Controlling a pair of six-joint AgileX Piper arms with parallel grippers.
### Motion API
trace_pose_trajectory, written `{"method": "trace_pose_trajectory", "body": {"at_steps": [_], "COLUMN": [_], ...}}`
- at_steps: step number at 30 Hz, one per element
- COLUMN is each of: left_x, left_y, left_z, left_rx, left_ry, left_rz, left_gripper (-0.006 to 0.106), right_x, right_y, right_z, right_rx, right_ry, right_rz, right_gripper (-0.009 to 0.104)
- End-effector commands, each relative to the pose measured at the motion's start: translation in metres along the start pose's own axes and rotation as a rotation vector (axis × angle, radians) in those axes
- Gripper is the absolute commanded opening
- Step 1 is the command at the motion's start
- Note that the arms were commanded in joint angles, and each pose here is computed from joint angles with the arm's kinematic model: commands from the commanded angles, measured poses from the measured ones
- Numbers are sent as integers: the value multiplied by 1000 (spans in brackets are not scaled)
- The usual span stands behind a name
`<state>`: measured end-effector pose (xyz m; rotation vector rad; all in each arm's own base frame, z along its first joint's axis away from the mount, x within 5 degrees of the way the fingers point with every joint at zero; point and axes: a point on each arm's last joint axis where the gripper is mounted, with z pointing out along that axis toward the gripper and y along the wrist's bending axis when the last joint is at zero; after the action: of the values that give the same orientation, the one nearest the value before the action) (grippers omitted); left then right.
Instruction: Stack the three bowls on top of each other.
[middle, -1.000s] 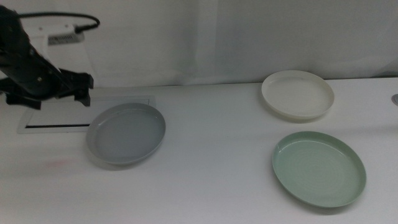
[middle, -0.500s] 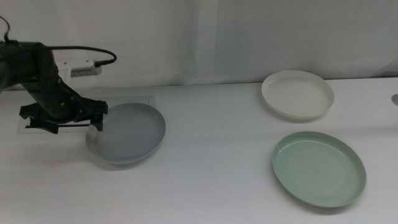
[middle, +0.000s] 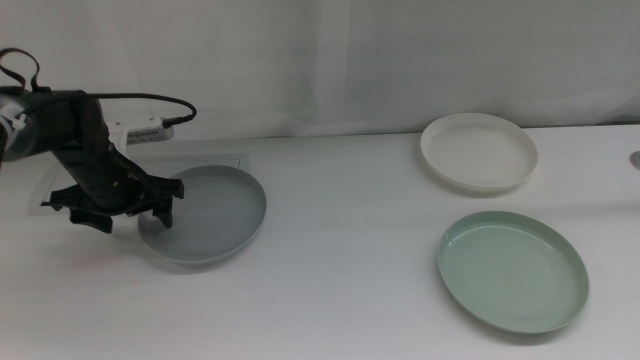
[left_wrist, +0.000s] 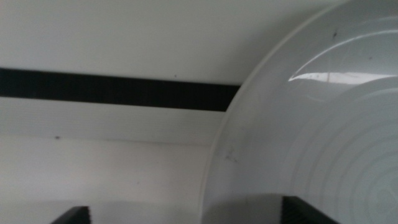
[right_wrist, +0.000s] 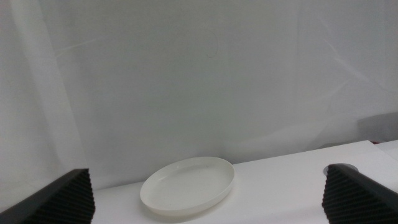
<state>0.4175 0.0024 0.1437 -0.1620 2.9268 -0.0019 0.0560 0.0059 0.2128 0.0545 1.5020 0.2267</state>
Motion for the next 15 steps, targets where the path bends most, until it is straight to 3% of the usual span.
{"method": "trace_pose_trajectory", "body": {"at_steps": [1,4,5,8,15], "left_x": [-1,0,2,2,1], "left_y": [-3,-3,-3,-3,-8], "left_z": [2,6,9,10,-3], "left_rx": [17,19,17,16,72], "left_ry": [0,17,36,39,24], "left_rz": [-22,-41,-52,-52,-56], "left_gripper": [74,53,33,-1,-3], "right_x": [10,10,10,10,10], "right_y": [-2,-2,-2,-2,-2], "right_z": [-2,-2,-2,-2,-2], "right_rx": [4,4,4,4,4], "right_ry": [-3,-3,-3,-3,-3], "right_rz": [-9,-9,-9,-9,-9], "right_gripper": [103,103,103,103,103]}}
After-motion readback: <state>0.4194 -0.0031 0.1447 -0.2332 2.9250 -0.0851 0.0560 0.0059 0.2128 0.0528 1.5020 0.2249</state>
